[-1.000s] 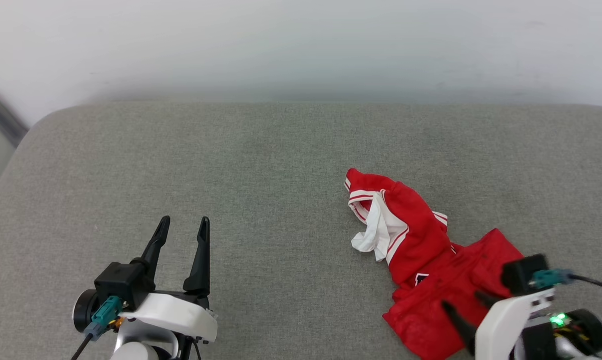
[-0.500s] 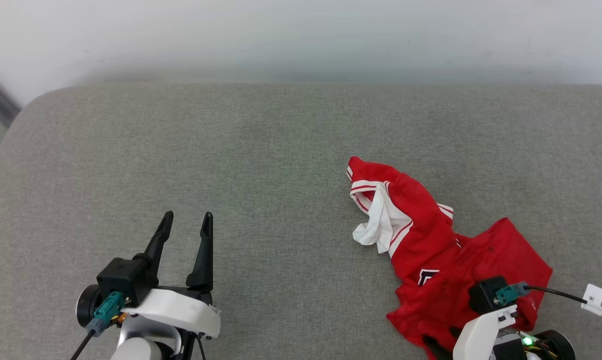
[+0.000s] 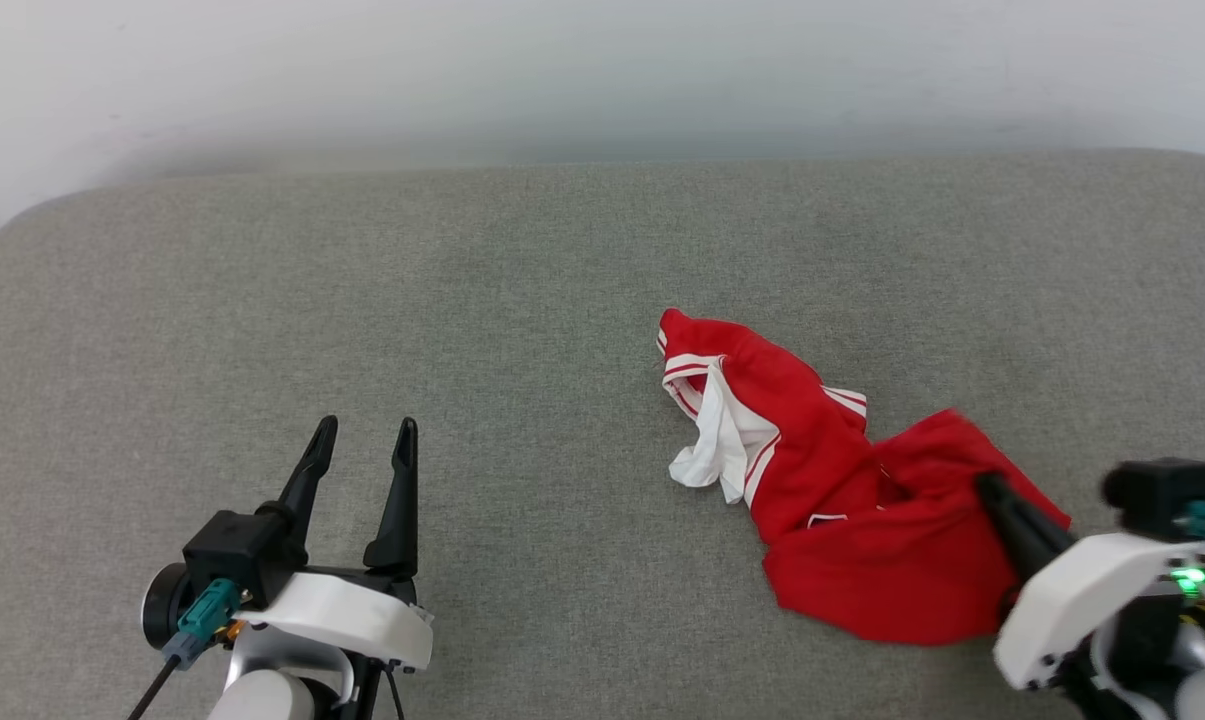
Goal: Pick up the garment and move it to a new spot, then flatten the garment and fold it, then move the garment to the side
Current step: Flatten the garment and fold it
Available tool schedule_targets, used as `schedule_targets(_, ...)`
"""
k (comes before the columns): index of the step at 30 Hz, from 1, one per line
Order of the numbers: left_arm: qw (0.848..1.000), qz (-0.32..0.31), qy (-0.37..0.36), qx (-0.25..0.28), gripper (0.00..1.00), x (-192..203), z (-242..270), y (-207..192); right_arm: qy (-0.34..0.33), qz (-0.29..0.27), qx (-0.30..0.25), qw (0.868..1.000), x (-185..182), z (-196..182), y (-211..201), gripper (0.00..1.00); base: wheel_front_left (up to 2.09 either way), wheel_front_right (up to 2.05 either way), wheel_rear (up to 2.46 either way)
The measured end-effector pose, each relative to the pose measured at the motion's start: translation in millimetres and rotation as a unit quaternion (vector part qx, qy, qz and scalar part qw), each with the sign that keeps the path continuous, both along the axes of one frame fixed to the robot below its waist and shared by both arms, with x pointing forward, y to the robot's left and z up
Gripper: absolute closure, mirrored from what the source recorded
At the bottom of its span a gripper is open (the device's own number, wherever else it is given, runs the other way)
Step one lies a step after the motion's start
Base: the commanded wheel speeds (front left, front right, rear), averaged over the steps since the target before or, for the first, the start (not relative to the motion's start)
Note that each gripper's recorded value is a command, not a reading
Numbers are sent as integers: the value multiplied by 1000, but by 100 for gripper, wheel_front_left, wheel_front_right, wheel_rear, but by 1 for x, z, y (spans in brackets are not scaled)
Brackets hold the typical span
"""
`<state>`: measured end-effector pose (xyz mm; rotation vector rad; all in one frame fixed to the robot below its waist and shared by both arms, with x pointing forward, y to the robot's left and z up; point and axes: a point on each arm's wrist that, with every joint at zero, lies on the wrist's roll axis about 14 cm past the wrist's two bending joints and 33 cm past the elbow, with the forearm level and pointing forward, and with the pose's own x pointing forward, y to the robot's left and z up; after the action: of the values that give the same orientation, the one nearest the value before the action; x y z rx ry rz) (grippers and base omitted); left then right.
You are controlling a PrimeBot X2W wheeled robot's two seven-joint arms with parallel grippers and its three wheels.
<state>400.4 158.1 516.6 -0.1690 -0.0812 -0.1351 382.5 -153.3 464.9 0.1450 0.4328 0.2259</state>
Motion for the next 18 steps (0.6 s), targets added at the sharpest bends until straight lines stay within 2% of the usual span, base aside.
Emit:
schedule_targets(2, 1000, -2, 0, 1, 0, 1, 0, -1, -17, -40, 6, 999, 5, 7, -21, 100, 0, 0, 0)
schedule_targets(3, 1000, -3, -2, 0, 0, 3, 2, -2, -19, -82, 13, 996, 6, 5, -44, 100, 0, 0, 0)
schedule_targets(6, 1000, -2, -2, 0, 0, 2, 2, -1, -4, -136, 23, 990, -1, -6, -71, 100, 0, 0, 0)
schedule_targets(8, 1000, 2, 0, 0, 0, 1, 1, 1, 16, -171, 33, 985, -11, -21, -87, 100, 0, 0, 0)
schedule_targets(9, 1000, 6, 1, 1, 0, 0, 0, 5, 48, -203, 42, 977, -25, -43, -102, 100, 0, 0, 0)
schedule_targets(13, 1000, 14, 4, 0, 0, -2, -1, 10, 115, -247, 62, 960, -55, -88, -116, 100, 0, 0, 0)
schedule_targets(14, 1000, 16, 4, -1, 0, -2, -1, 11, 127, -252, 71, 957, -60, -97, -114, 96, 0, 0, 0)
schedule_targets(16, 1000, 17, 4, 0, 0, -2, -1, 12, 130, -261, 81, 953, -63, -105, -113, 53, 0, 0, 0)
schedule_targets(17, 1000, 17, 3, 0, 0, -3, -1, 12, 126, -262, 79, 953, -64, -107, -113, 2, 0, 0, 0)
schedule_targets(18, 1000, 17, 3, 0, 0, -2, -1, 12, 117, -263, 73, 955, -62, -105, -114, 0, 0, 0, 0)
